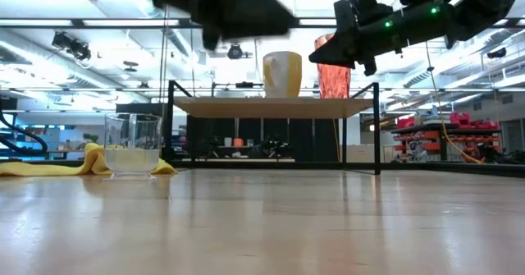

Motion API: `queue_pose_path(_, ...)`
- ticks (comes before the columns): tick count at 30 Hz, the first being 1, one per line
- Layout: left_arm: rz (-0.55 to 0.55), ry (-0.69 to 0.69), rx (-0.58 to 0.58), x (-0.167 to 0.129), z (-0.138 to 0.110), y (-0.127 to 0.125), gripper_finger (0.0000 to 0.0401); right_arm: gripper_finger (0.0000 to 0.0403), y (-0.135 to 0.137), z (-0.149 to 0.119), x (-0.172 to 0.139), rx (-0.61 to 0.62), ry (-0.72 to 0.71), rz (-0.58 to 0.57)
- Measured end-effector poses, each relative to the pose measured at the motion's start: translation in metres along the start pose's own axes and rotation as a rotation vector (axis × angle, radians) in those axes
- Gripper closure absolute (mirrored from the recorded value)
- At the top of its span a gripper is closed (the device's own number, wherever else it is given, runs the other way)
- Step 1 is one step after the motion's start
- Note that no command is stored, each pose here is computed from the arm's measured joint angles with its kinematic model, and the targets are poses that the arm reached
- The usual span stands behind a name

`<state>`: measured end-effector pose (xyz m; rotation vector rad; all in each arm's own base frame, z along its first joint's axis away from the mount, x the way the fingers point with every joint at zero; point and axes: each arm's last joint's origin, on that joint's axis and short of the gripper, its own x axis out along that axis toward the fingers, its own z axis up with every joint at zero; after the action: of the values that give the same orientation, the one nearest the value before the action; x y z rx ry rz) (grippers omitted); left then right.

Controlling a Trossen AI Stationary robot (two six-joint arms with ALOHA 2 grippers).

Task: Stack small to large cups/mugs on shelf
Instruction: Put the yellow mug on the shelf

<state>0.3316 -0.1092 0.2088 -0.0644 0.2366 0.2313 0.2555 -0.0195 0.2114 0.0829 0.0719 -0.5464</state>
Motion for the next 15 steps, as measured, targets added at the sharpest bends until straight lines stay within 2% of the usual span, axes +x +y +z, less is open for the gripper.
queue_pose_path(3,0.111,-0.008,-0.008,-0.015,0.027,0.025,0.0291,0.0391,0.0,0.0,0.0,0.001,-0.001,-0.001)
queue_pose_path(7,0.274,-0.006,-0.032,-0.027,0.048,0.058,0.0303,0.0398,-0.005,0.002,0.003,0.002,-0.014,-0.021)
queue_pose_path(12,0.381,0.01,-0.061,-0.02,0.056,0.1,0.0321,0.04,-0.018,0.004,0.009,0.037,-0.025,-0.056)
queue_pose_path(15,0.396,0.021,-0.085,-0.013,0.058,0.124,0.033,0.0401,-0.025,0.005,0.012,0.049,-0.026,-0.054)
